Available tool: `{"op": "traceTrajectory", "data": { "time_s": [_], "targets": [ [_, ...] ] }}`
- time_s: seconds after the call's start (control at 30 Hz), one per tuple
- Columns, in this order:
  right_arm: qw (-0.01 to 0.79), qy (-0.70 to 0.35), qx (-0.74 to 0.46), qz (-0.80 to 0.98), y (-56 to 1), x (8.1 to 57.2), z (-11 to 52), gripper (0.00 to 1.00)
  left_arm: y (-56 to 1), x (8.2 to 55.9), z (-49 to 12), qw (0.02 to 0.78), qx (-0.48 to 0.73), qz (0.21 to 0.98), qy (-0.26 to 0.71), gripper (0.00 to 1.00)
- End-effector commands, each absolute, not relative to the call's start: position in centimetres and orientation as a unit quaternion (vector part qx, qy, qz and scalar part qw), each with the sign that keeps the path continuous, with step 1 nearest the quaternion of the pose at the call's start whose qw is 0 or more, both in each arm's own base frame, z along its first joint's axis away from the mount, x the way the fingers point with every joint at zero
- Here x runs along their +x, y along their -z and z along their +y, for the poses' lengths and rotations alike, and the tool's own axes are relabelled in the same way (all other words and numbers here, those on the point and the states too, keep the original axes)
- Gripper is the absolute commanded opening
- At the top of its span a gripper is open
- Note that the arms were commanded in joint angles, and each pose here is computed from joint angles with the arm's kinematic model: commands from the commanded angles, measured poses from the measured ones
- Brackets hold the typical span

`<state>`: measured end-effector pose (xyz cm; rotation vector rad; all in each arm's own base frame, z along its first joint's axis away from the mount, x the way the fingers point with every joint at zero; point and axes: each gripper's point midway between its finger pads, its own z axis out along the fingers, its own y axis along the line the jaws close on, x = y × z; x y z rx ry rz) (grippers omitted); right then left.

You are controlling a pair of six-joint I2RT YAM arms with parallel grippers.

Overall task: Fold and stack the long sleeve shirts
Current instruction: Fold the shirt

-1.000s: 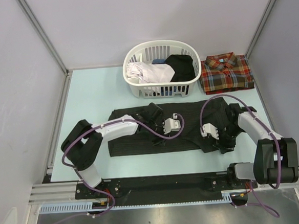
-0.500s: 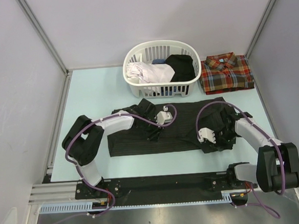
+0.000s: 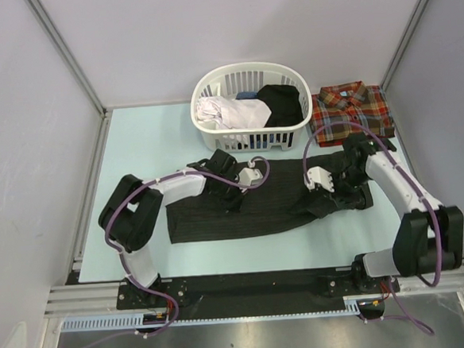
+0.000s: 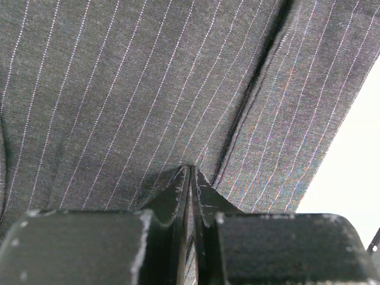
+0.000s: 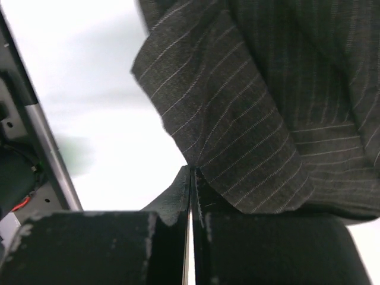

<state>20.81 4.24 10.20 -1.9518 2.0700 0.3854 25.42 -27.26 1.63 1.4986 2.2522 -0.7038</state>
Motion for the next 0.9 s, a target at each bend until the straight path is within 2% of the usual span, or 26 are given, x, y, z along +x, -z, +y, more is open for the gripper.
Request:
{"op": "traceTrajectory", "data": {
  "time_s": [0.0,0.07,0.1,0.2,0.4,0.53,0.7,0.87],
  "targets": [
    [0.155,-0.128,-0.647,0.735,-10.7,25.1,4.9,0.0,-1.3,24.3,-25.7,0.138,0.509,0.809,0.26,0.12],
    [0.153,-0.131,-0.639,0.742,-10.1,26.7,5.1,0.0,-4.0,24.7,-26.7,0.183,0.512,0.79,0.283,0.23],
    [0.153,-0.136,-0.629,0.75,-10.0,27.2,5.2,0.0,-5.2,24.6,-27.2,0.197,0.514,0.78,0.297,0.35],
    [0.168,-0.143,-0.614,0.758,-10.4,29.5,5.9,0.0,-8.6,25.0,-28.8,0.248,0.519,0.758,0.308,0.51],
    [0.203,-0.134,-0.573,0.783,-10.4,32.9,6.5,0.0,-12.4,25.0,-32.7,0.322,0.532,0.715,0.32,0.66],
    [0.214,-0.123,-0.544,0.802,-9.9,34.4,6.6,0.0,-11.6,23.5,-36.5,0.31,0.555,0.701,0.324,0.68],
    [0.247,-0.099,-0.506,0.82,-9.4,36.7,6.5,0.0,-10.0,24.4,-39.8,0.307,0.538,0.714,0.325,0.7],
    [0.276,-0.116,-0.487,0.82,-10.3,37.5,7.8,0.0,-8.4,24.3,-42.0,0.279,0.513,0.732,0.351,0.68]
  ]
}}
